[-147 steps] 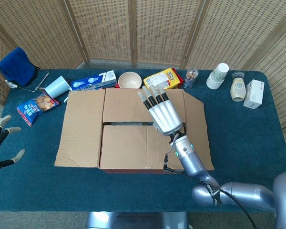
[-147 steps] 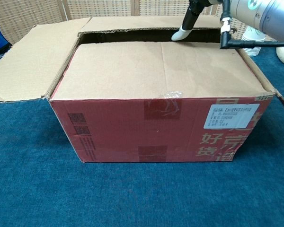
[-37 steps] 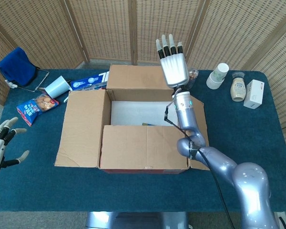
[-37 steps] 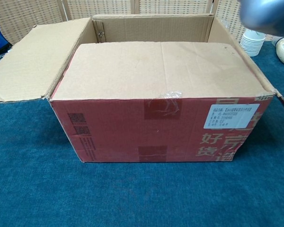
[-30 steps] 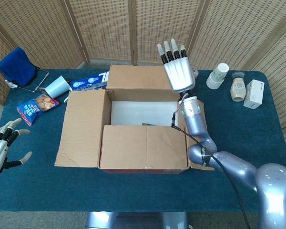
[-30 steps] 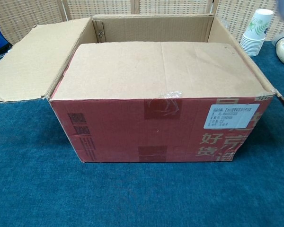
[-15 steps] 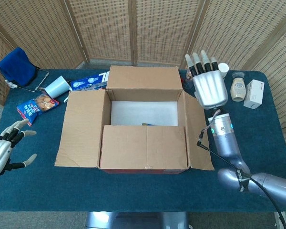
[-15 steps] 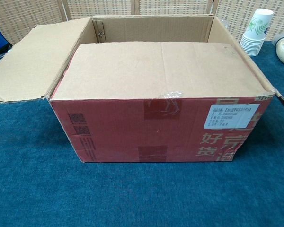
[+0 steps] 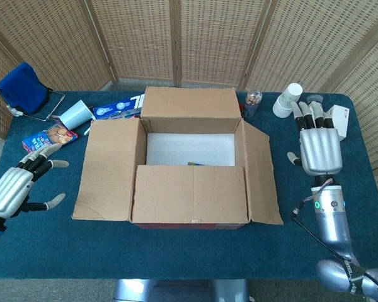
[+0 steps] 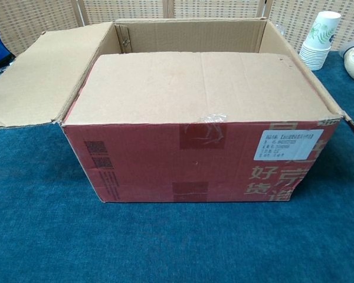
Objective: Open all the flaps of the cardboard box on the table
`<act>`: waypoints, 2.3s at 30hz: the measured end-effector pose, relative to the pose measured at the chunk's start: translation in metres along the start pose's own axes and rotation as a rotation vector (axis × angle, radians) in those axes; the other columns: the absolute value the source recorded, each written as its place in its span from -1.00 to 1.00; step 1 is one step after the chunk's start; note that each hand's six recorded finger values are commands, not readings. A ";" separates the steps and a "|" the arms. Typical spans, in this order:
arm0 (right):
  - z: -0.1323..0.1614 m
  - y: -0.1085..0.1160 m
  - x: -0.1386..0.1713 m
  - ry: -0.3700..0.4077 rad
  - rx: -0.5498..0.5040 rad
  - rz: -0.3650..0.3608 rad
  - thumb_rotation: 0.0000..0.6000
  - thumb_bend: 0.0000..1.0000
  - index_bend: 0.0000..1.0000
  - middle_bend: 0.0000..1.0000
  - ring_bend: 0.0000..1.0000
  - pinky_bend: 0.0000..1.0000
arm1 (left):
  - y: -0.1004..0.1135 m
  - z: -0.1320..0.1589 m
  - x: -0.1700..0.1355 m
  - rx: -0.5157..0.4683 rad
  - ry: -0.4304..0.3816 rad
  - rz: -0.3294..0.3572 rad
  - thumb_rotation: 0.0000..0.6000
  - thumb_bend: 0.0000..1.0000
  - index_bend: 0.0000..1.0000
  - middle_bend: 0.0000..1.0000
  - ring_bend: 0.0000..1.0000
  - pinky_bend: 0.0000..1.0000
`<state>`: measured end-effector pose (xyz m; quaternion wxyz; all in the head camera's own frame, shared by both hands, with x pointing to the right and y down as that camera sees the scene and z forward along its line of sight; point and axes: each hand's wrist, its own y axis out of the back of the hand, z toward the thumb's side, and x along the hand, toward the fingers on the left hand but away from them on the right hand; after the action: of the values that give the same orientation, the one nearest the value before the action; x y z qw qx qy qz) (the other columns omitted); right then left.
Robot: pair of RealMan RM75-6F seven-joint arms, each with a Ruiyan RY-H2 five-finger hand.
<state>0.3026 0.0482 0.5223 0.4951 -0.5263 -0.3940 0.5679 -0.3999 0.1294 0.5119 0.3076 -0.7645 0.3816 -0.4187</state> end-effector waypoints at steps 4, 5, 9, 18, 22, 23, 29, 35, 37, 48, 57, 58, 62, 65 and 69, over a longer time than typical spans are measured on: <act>-0.012 -0.004 0.020 0.001 0.014 -0.004 1.00 -0.97 -1.00 -0.77 -0.84 -0.55 | 0.002 0.010 0.019 -0.007 -0.034 -0.039 0.79 -0.79 -0.49 -1.00 -0.89 -0.74; -0.015 -0.005 0.025 0.001 0.020 -0.008 1.00 -0.98 -1.00 -0.77 -0.84 -0.55 | 0.002 0.012 0.023 -0.015 -0.040 -0.048 0.77 -0.79 -0.49 -1.00 -0.89 -0.74; -0.028 -0.012 0.044 -0.014 0.026 -0.002 1.00 -0.99 -1.00 -0.78 -0.87 -0.55 | 0.000 0.021 0.037 -0.050 -0.067 -0.088 0.76 -0.79 -0.49 -1.00 -0.89 -0.74; -0.056 -0.031 0.079 -0.094 -0.018 0.058 1.00 -0.99 -1.00 -0.88 -1.00 -0.77 | -0.004 0.047 0.075 -0.070 -0.134 -0.149 0.76 -0.79 -0.39 -0.85 -0.73 -0.58; -0.075 -0.048 0.100 -0.150 -0.042 0.103 1.00 -0.98 -1.00 -0.88 -1.00 -0.81 | -0.011 0.056 0.097 -0.101 -0.142 -0.212 0.76 -0.79 -0.40 -0.84 -0.72 -0.58; -0.079 -0.052 0.104 -0.159 -0.035 0.112 1.00 -0.98 -1.00 -0.89 -1.00 -0.82 | -0.013 0.058 0.101 -0.114 -0.142 -0.228 0.76 -0.79 -0.40 -0.84 -0.73 -0.58; -0.093 -0.066 0.126 -0.186 -0.029 0.137 1.00 -0.97 -1.00 -0.91 -1.00 -0.83 | -0.023 0.083 0.133 -0.219 -0.164 -0.292 0.71 -0.79 -0.40 -0.84 -0.76 -0.59; -0.099 -0.077 0.136 -0.198 -0.048 0.166 1.00 -0.96 -1.00 -0.91 -1.00 -0.83 | -0.027 0.096 0.152 -0.255 -0.173 -0.300 0.71 -0.79 -0.40 -0.84 -0.76 -0.59; -0.101 -0.079 0.137 -0.206 -0.060 0.174 1.00 -0.96 -1.00 -0.91 -1.00 -0.83 | -0.028 0.099 0.157 -0.260 -0.169 -0.306 0.70 -0.79 -0.40 -0.83 -0.76 -0.60; -0.118 -0.086 0.146 -0.250 -0.086 0.187 1.00 -0.96 -1.00 -0.91 -1.00 -0.84 | -0.026 0.113 0.175 -0.250 -0.142 -0.329 0.68 -0.79 -0.42 -0.72 -0.79 -0.63; -0.116 -0.077 0.147 -0.220 -0.112 0.151 1.00 -0.99 -0.85 -0.91 -1.00 -0.87 | -0.025 0.133 0.192 -0.226 -0.133 -0.364 0.65 -0.79 -0.45 -0.61 -0.77 -0.62; -0.114 -0.076 0.146 -0.202 -0.116 0.142 1.00 -1.00 -0.84 -0.91 -1.00 -0.87 | -0.027 0.135 0.193 -0.223 -0.132 -0.370 0.65 -0.79 -0.46 -0.61 -0.77 -0.61; -0.106 -0.072 0.146 -0.121 -0.121 0.107 1.00 -1.00 -0.82 -0.90 -1.00 -0.87 | -0.032 0.141 0.200 -0.227 -0.119 -0.392 0.66 -0.79 -0.46 -0.61 -0.77 -0.61; -0.098 -0.069 0.148 -0.057 -0.118 0.079 1.00 -1.00 -0.82 -0.89 -1.00 -0.87 | -0.035 0.143 0.205 -0.231 -0.103 -0.407 0.64 -0.79 -0.46 -0.61 -0.77 -0.59; -0.091 -0.068 0.155 -0.003 -0.115 0.068 1.00 -1.00 -0.81 -0.88 -1.00 -0.87 | -0.040 0.147 0.214 -0.223 -0.083 -0.429 0.64 -0.79 -0.49 -0.61 -0.75 -0.55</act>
<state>0.4097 0.2068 0.5435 0.4438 -0.5662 -0.4084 0.5618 -0.1813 -0.0075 0.5626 0.1410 -0.8738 0.2416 -0.3978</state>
